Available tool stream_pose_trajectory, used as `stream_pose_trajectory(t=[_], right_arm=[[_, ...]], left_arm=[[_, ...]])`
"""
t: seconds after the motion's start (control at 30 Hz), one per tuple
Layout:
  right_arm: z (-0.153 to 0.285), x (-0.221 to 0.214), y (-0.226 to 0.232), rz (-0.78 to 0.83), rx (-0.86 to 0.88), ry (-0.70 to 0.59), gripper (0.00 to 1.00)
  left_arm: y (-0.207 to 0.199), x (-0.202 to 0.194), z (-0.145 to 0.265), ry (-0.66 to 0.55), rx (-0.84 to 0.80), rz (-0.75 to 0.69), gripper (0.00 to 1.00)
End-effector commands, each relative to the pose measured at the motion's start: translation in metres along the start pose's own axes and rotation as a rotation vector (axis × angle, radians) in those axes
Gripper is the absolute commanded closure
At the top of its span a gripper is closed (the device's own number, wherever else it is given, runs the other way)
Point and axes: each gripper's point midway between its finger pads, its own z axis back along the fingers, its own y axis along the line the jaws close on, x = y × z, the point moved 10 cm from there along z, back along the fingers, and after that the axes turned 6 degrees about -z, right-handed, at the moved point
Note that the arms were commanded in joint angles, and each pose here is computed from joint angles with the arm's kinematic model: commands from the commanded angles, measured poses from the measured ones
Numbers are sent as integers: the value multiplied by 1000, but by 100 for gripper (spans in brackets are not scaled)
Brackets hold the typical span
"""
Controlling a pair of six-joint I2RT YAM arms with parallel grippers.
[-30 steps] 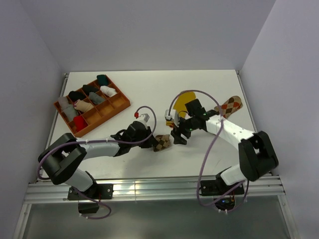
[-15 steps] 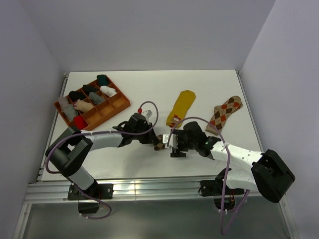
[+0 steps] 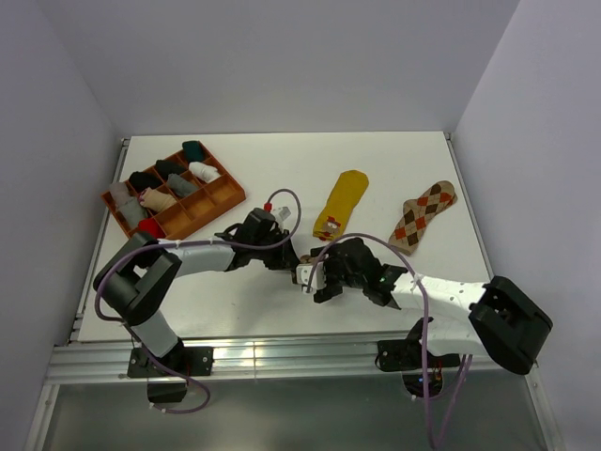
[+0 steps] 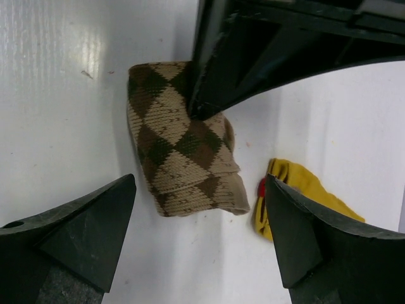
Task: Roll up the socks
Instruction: Roll the sock at the center of the board.
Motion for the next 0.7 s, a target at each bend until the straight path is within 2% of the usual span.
stream_pose_trajectory(t=[0.0, 0.37, 0.67], right_arm=[[-6, 2, -4, 60, -12, 10, 11], [-19, 5, -10, 92, 45, 55, 12], [-24, 6, -11, 70, 86, 84, 20]], left_arm=[[28, -31, -1, 180, 126, 10, 100], [33, -27, 0, 214, 90, -3, 99], [35, -23, 0, 226, 75, 8, 98]])
